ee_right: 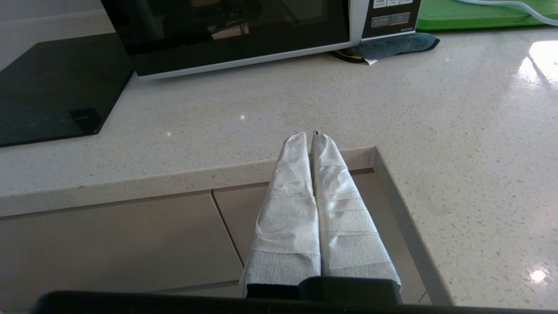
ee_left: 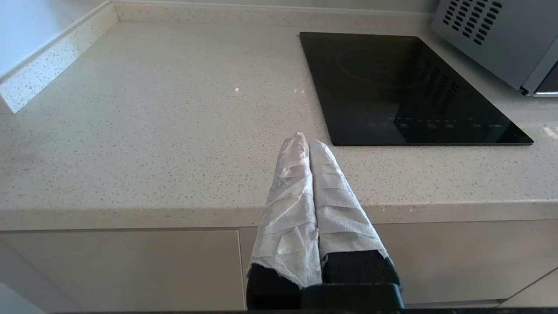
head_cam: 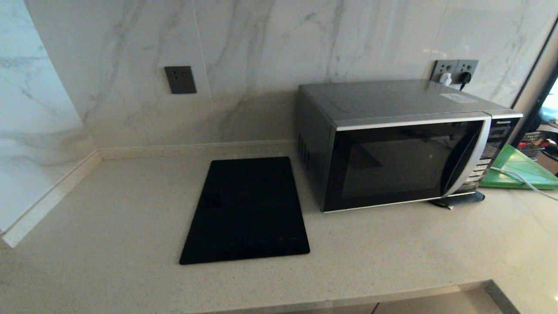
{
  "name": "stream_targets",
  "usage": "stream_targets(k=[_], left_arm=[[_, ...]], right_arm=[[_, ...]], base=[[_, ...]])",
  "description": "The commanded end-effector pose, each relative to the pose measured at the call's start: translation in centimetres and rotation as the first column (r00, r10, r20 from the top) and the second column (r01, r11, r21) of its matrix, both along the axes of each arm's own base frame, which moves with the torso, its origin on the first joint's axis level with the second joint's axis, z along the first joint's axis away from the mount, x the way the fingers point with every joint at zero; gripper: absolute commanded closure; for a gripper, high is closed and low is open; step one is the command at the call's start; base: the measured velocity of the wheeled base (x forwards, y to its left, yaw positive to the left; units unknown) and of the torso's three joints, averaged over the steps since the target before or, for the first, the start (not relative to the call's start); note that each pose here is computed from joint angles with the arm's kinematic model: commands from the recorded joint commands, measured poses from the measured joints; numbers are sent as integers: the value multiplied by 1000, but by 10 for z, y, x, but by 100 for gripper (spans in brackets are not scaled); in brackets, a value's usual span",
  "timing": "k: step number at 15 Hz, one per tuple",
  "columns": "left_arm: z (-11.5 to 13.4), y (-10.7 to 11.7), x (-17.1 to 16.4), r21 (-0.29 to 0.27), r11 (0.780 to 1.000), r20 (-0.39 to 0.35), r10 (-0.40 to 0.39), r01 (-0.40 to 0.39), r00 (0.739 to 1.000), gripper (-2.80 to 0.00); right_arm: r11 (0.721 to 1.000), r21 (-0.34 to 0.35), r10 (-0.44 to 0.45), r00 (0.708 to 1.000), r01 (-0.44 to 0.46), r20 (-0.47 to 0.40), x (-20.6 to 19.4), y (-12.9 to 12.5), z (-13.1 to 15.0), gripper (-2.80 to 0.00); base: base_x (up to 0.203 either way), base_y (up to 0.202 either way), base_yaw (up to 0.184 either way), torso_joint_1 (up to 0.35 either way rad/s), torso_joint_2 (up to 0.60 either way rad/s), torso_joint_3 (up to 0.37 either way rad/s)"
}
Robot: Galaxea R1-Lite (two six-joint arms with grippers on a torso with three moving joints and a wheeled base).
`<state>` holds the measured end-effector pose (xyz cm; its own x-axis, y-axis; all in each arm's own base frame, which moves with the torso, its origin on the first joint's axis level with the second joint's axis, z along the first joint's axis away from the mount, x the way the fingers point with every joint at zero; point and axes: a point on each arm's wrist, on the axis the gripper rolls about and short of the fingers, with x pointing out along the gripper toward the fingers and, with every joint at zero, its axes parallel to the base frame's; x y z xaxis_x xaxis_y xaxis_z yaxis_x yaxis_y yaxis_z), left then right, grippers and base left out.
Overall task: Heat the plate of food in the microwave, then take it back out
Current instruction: Open the microwave oven
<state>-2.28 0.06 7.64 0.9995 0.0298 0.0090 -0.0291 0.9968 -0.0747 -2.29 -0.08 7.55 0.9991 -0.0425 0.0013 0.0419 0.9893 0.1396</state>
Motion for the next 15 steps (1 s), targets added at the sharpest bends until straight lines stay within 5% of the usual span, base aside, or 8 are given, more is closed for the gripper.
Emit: stream_targets(k=[1,6,10,15], left_arm=[[0,0,0,-2,1000,-1,1,-1,1000,0],[0,0,0,-1,1000,-1,1,-1,1000,0],[0,0,0,-1,1000,-1,1,-1,1000,0],[0,0,0,-1,1000,-1,1,-1,1000,0]], right_arm=[[1000,1,0,1000,0,-3,0,0,0,0],[1000,6,-14,1000,14,11,-1,0,4,0],[1000,10,-19,997,18,81,-20,0,43,0],[998,0,-68,998,68,15,-39,-1,97,0]], base=[[0,0,0,0,0,0],[0,0,0,0,0,0],[0,0,0,0,0,0],[0,0,0,0,0,0]])
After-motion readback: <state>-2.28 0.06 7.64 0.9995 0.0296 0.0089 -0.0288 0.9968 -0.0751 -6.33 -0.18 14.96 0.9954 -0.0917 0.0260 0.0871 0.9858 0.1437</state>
